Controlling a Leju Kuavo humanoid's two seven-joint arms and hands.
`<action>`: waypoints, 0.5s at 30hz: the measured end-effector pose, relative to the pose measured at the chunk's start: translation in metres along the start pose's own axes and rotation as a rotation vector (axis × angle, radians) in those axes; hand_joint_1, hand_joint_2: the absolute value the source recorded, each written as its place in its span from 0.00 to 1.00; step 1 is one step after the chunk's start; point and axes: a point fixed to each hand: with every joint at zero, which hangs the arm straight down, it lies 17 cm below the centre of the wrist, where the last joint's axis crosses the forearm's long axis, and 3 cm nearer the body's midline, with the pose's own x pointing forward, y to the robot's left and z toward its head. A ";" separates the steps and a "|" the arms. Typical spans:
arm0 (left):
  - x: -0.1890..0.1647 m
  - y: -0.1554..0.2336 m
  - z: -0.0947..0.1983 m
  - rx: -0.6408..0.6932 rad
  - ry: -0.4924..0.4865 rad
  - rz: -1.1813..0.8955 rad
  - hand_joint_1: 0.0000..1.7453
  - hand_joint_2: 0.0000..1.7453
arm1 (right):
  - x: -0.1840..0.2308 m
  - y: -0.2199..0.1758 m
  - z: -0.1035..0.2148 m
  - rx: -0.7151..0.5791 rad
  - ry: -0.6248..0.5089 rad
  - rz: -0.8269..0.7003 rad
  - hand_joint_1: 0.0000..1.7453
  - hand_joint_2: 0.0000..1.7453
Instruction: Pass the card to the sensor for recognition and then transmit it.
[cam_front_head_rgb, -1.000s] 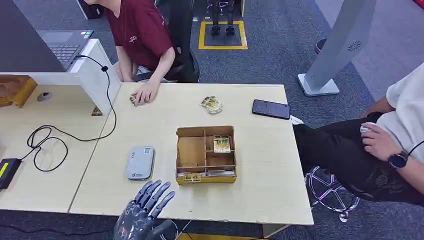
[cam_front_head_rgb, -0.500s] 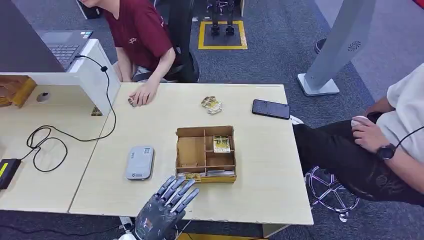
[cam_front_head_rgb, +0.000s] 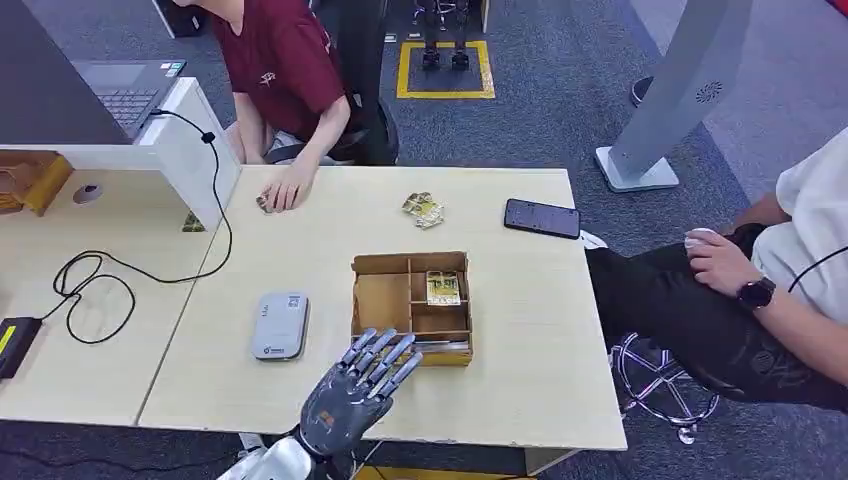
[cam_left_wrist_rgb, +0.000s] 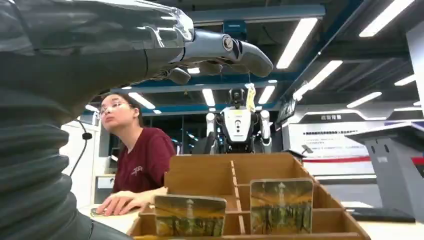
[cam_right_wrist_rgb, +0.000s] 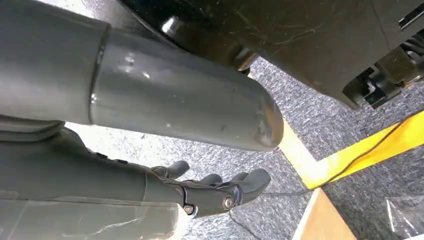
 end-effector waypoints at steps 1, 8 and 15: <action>0.000 -0.002 -0.002 -0.003 0.003 0.000 0.00 1.00 | 0.000 0.000 0.000 0.000 -0.001 0.002 0.00 0.00; -0.003 -0.016 -0.010 -0.031 0.017 -0.013 0.00 1.00 | 0.002 -0.002 0.000 -0.003 -0.005 0.005 0.00 0.00; -0.008 -0.025 -0.011 -0.058 0.043 -0.024 0.00 1.00 | 0.003 -0.003 -0.001 -0.008 -0.009 0.005 0.00 0.00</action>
